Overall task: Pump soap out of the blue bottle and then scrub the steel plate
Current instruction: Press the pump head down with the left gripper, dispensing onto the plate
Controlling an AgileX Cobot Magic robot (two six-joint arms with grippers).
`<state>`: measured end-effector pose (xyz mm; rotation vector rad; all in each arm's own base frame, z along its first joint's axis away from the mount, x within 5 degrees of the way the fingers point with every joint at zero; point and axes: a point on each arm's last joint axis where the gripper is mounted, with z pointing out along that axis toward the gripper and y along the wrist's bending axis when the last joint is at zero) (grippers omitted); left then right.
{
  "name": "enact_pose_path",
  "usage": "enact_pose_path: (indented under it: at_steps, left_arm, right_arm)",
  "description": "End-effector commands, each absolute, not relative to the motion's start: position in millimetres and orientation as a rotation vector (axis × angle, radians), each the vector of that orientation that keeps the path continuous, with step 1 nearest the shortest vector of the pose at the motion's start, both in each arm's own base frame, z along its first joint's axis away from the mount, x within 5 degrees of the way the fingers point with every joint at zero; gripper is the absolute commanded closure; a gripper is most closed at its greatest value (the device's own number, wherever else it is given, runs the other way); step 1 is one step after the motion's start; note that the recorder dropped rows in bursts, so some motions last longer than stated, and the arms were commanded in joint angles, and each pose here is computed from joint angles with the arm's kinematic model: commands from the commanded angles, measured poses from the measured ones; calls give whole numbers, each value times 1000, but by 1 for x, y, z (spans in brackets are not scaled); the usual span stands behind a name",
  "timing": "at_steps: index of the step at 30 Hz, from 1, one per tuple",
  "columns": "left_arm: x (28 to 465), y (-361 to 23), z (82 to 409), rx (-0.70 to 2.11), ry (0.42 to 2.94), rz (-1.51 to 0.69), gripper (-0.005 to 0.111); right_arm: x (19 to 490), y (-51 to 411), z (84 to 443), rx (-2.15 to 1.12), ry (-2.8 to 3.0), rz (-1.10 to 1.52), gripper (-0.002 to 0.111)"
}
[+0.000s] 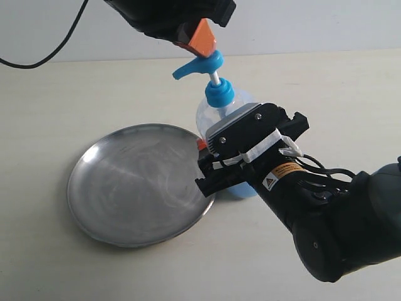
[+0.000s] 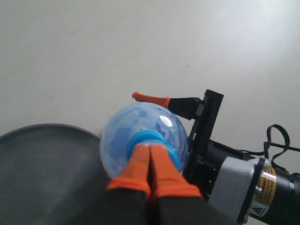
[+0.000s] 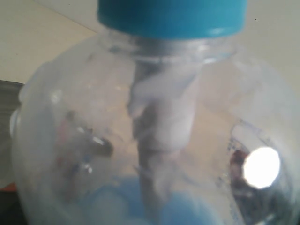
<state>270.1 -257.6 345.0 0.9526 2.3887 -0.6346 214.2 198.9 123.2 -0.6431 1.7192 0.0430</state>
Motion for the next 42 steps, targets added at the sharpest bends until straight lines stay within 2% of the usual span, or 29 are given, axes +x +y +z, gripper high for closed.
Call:
enact_pose_path:
  at_steps: [1,42]
  left_arm:
    - [268,-256,338,994,2439,-591,107]
    - [268,-260,328,1003,2492,-628,107]
  right_arm:
    - [216,202,137,-629,1626,54,108]
    - [216,202,137,-629,1626,54,108]
